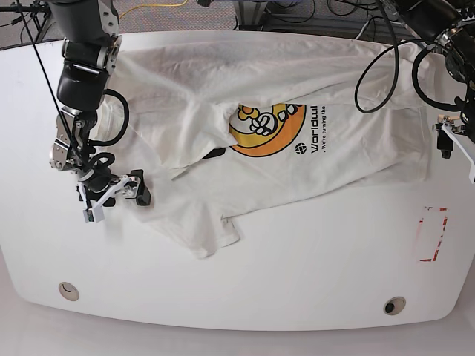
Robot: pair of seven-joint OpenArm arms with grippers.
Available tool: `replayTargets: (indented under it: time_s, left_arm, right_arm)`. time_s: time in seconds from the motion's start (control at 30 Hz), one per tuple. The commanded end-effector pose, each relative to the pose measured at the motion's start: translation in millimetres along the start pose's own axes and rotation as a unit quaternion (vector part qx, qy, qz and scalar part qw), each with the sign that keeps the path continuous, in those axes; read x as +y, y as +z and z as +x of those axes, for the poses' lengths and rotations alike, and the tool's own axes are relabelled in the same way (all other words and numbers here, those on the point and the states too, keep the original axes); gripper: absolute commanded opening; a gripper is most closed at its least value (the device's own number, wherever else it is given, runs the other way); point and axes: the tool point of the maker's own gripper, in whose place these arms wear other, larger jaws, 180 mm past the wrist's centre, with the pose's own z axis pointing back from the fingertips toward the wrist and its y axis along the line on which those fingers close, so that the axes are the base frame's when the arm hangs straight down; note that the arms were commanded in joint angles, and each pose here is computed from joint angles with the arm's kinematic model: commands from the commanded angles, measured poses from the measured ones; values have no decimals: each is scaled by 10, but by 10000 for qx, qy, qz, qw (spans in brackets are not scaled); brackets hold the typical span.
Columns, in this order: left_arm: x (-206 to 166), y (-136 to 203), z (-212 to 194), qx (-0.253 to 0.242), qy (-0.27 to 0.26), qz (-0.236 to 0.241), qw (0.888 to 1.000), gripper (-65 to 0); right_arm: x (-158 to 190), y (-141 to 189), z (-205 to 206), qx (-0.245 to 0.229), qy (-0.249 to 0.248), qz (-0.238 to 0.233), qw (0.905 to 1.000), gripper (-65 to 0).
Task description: Fold the T-shirt properly
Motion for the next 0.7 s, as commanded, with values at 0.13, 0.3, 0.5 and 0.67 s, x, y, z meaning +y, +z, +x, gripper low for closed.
replayTargets:
  time_s: [0.13, 0.3, 0.5, 0.67]
  left_arm:
    - [90, 56, 132, -215, -57, 133, 9997, -126]
    - [93, 50, 139, -219, -57, 130, 9997, -125]
    - [110, -179, 25, 91, -24, -127, 9999, -122]
    - [106, -494, 73, 62, 256, -426, 9987, -121]
  right_arm:
    - [238, -95, 108, -277, 232, 280, 9990, -97]
    - [290, -119, 92, -298, 257, 336, 9987, -336]
    - [298, -123, 84, -274, 259, 342, 9987, -618]
    - [301, -122, 101, -285, 272, 343, 9986, -636]
